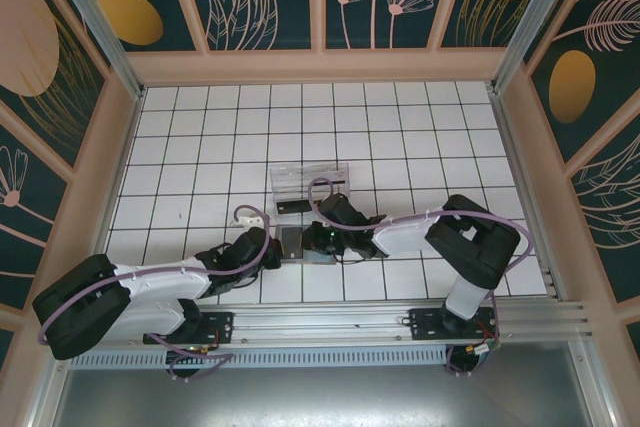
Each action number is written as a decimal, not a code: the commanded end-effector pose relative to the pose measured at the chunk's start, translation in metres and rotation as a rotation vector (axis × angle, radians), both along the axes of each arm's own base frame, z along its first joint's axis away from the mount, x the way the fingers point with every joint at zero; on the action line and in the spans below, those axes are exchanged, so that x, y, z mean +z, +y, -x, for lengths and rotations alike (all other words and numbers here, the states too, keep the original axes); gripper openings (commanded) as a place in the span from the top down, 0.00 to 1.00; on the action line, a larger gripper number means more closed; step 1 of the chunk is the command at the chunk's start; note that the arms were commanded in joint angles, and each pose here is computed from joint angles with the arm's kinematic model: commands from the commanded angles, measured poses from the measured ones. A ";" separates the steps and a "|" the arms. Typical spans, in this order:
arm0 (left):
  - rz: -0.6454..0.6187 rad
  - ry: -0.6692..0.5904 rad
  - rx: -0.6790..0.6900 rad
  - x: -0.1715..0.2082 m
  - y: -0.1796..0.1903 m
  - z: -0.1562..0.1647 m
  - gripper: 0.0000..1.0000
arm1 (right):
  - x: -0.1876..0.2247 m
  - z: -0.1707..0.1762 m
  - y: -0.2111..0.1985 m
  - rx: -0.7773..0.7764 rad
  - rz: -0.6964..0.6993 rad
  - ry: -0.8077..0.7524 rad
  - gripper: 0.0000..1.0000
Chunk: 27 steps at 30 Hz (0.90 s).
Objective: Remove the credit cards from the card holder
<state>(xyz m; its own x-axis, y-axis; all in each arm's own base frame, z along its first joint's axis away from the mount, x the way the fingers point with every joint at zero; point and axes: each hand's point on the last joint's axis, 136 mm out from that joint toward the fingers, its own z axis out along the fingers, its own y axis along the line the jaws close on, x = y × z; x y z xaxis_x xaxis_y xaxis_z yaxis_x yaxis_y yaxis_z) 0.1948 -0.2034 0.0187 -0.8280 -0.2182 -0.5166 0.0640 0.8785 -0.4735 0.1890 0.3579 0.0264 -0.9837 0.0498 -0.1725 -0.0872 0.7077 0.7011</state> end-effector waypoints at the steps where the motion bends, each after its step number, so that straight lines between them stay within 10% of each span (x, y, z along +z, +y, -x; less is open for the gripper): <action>1: -0.041 0.049 -0.007 -0.013 0.007 0.008 1.00 | -0.004 0.002 0.003 0.018 0.015 0.011 0.84; 19: -0.034 0.053 -0.021 -0.014 0.003 0.008 1.00 | 0.005 0.004 0.017 0.055 -0.066 0.006 0.83; 27: -0.048 0.053 -0.011 -0.015 0.006 0.008 1.00 | 0.008 0.004 0.008 0.037 -0.065 0.001 1.00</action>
